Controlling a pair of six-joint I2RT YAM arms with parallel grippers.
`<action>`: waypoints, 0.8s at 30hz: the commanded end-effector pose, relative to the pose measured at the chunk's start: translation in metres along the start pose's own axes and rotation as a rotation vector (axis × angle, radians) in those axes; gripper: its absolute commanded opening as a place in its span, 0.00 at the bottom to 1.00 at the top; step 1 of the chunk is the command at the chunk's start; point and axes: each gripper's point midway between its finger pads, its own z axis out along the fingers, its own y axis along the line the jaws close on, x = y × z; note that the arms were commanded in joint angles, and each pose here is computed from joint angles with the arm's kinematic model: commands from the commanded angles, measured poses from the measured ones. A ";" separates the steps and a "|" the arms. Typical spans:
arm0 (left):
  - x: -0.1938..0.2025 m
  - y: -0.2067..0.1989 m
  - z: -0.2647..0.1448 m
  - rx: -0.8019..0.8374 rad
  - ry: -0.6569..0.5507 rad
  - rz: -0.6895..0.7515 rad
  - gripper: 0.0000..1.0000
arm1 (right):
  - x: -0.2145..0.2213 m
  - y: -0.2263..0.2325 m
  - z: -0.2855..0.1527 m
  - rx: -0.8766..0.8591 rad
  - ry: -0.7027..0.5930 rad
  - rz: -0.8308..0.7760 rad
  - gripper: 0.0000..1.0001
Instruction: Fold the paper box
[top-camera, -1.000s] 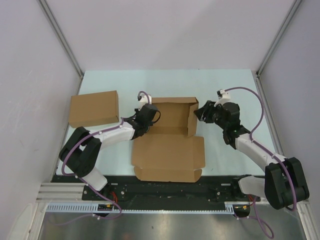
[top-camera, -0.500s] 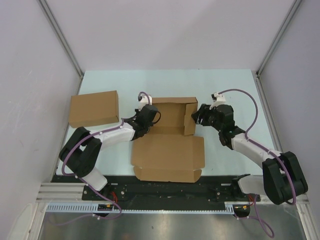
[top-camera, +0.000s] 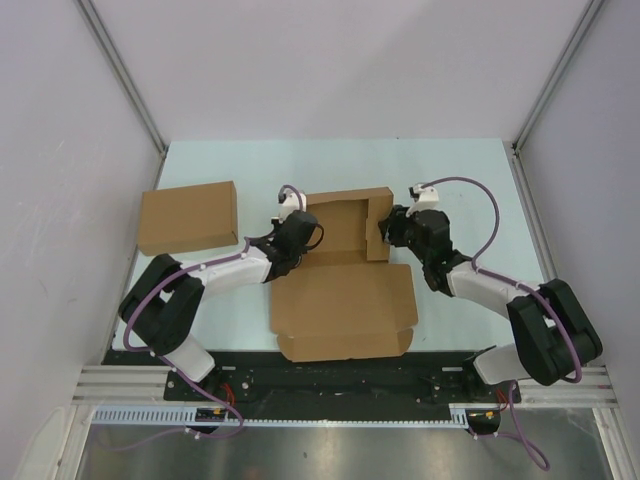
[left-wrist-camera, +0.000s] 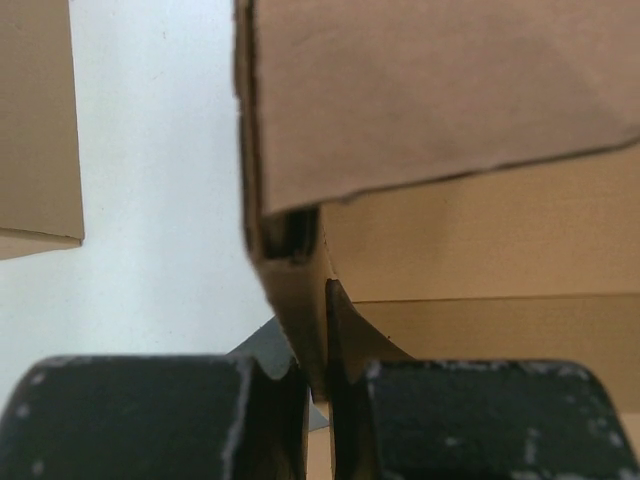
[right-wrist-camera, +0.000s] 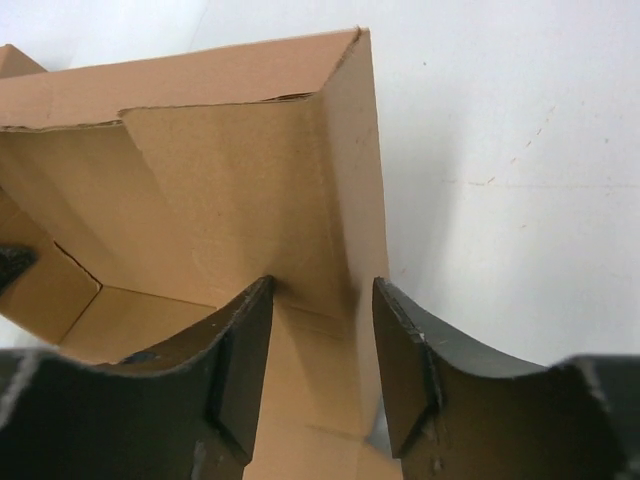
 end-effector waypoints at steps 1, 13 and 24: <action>0.006 -0.002 -0.008 0.019 0.006 0.065 0.00 | -0.025 -0.001 0.010 0.064 -0.095 -0.051 0.45; -0.001 -0.003 -0.008 0.016 -0.003 0.069 0.00 | -0.018 0.007 0.011 0.053 -0.053 -0.119 0.59; -0.020 -0.013 -0.019 0.087 -0.027 0.064 0.00 | -0.047 0.009 0.010 0.004 -0.134 -0.051 0.64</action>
